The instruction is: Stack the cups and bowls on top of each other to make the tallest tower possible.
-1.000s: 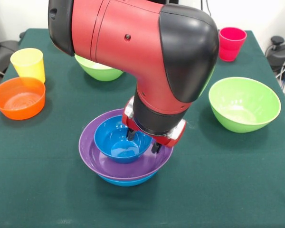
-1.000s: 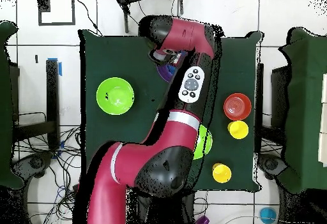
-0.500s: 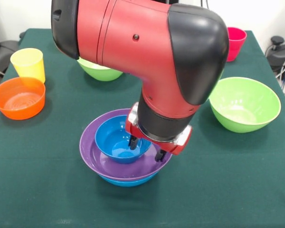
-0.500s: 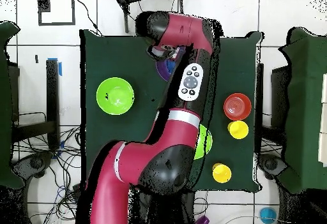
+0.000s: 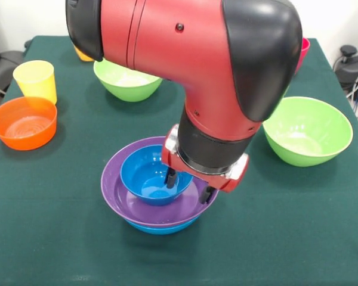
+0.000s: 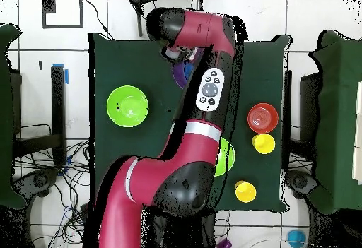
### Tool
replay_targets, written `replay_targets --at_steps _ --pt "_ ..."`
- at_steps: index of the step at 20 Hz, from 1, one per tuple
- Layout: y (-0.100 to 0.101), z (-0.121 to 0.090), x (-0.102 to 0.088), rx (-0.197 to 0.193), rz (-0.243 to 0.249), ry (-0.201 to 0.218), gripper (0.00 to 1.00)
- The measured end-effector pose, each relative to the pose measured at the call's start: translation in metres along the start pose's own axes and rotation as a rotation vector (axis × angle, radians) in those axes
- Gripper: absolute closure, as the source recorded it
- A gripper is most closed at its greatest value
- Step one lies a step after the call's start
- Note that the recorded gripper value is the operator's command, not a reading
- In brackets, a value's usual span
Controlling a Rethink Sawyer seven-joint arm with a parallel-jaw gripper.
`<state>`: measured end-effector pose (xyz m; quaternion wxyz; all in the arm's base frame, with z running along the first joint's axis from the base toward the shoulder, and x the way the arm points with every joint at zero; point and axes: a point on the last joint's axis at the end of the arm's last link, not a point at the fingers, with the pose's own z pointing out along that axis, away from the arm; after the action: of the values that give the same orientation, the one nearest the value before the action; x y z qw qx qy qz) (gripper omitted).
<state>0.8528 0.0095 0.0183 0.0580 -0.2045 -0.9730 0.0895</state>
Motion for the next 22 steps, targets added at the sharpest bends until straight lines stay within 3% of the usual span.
replay_targets --at_steps 11,18,22 --pt "0.009 -0.030 -0.002 -0.016 -0.007 -0.022 0.00" --pt "0.022 -0.059 0.004 -0.039 -0.020 0.016 0.00" --pt "0.037 -0.089 0.011 -0.052 -0.037 0.050 0.00"
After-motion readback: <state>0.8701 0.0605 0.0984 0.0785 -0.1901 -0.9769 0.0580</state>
